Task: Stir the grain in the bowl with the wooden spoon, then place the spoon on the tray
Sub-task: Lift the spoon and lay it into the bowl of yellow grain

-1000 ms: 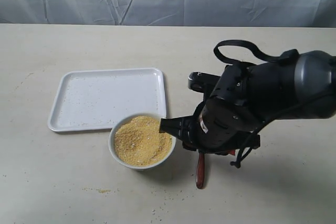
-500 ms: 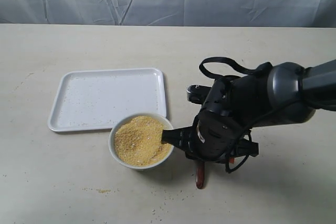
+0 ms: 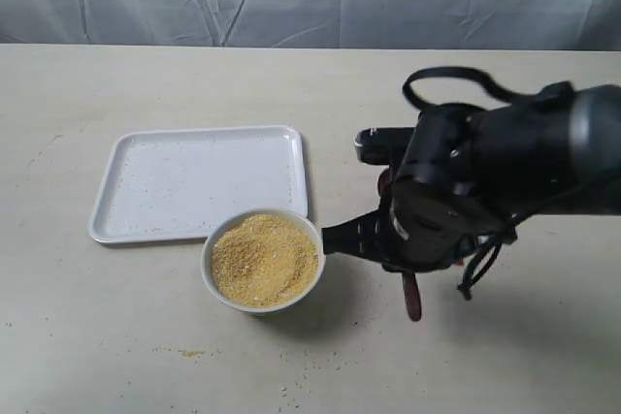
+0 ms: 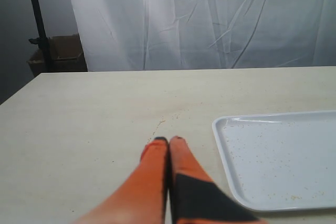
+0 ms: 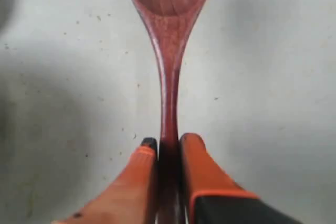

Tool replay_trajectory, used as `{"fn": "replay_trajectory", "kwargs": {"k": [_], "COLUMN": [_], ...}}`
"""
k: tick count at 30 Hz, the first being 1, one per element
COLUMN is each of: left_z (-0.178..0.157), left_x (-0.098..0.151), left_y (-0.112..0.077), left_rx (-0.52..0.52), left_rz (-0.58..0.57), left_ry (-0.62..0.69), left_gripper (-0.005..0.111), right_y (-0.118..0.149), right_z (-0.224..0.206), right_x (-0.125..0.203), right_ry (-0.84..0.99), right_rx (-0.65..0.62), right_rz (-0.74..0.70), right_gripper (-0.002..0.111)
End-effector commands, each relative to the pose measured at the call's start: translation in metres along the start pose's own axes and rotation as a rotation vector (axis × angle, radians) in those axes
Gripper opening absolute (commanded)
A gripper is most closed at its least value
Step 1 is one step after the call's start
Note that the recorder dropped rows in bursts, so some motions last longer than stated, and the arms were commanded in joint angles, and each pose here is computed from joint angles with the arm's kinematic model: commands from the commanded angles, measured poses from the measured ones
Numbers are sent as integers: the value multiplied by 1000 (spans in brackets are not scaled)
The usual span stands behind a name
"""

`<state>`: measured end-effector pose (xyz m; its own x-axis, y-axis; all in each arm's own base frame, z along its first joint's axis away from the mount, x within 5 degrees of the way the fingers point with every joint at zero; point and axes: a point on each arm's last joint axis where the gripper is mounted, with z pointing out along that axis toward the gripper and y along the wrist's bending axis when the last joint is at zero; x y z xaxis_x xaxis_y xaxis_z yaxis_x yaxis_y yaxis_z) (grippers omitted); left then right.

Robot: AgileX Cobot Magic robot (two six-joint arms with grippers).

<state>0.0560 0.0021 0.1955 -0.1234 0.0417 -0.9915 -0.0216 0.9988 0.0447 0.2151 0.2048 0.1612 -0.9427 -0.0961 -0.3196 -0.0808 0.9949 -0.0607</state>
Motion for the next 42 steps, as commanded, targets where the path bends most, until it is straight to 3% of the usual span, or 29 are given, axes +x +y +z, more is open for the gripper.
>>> {"fn": "replay_trajectory", "kwargs": {"k": [1,4,5,8,16,32,34,36,42], "left_z": [0,0,0,0,0,0,0,0,0], "left_x": [1,1,1,1,1,1,1,1,1], "left_y": [0,0,0,0,0,0,0,0,0], "left_rx": [-5,-5,-5,-5,-5,-5,-5,-5,-5], "left_rz": [-7,-7,-7,-7,-7,-7,-7,-7,-7], "left_ry": [-5,-5,-5,-5,-4,-4,-4,-4,-4], "left_gripper": [0,0,0,0,0,0,0,0,0], "right_y": [-10,2,13,33,44,51,47,43,44], "right_z": [-48,-78,-87,-84,-40,-20,-19,-19,-20], "right_x": [-16,-27,-30,-32,-26,-34,-36,-41,-43], "right_ry": [-69,-31,-37,-61,36,-44,-42,-52,-86], "right_rx": [10,-82,-184,-324,-315,-253,-197,-128,-125], "right_rz": [-283,-599,-726,-962,-1371,-1482,-1541,-1611,-1648], "right_gripper": [0,0,0,0,1,1,7,28,28]}}
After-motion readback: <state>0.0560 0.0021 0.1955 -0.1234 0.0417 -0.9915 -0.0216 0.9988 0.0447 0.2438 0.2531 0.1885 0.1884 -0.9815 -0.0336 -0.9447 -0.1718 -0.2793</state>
